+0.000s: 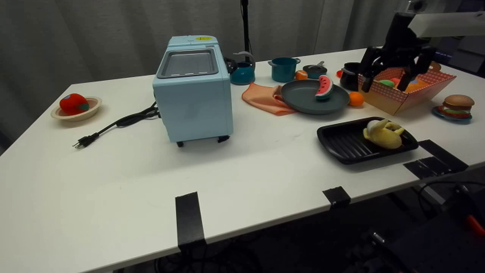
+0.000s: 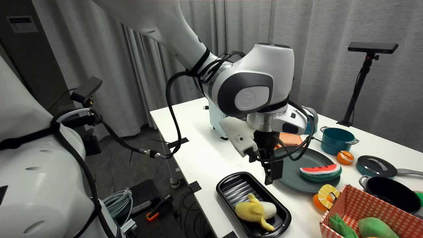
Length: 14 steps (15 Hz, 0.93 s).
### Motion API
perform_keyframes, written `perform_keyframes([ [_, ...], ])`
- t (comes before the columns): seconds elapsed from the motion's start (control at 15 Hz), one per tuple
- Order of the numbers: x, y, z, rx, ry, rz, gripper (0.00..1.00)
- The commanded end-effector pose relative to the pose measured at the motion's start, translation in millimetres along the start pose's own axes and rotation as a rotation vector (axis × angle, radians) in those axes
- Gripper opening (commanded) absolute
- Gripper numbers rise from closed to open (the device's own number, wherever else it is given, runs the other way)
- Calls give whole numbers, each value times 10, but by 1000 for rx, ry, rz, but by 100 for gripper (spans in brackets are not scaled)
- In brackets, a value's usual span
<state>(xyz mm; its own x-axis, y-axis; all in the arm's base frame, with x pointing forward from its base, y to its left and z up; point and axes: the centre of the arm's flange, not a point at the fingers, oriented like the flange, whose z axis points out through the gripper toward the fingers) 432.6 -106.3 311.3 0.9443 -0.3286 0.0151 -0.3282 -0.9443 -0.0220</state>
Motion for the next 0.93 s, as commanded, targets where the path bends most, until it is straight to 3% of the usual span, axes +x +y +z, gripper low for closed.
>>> perform_keyframes([
  [0.0, -27, -100, -239, 31, 81, -81, 100],
  [0.2, -3, -147, -365, 33, 153, -149, 100],
  [0.27, 57, -134, -249, 11, 106, -102, 100],
  [0.87, 56, -136, -224, 9, 103, -105, 100],
])
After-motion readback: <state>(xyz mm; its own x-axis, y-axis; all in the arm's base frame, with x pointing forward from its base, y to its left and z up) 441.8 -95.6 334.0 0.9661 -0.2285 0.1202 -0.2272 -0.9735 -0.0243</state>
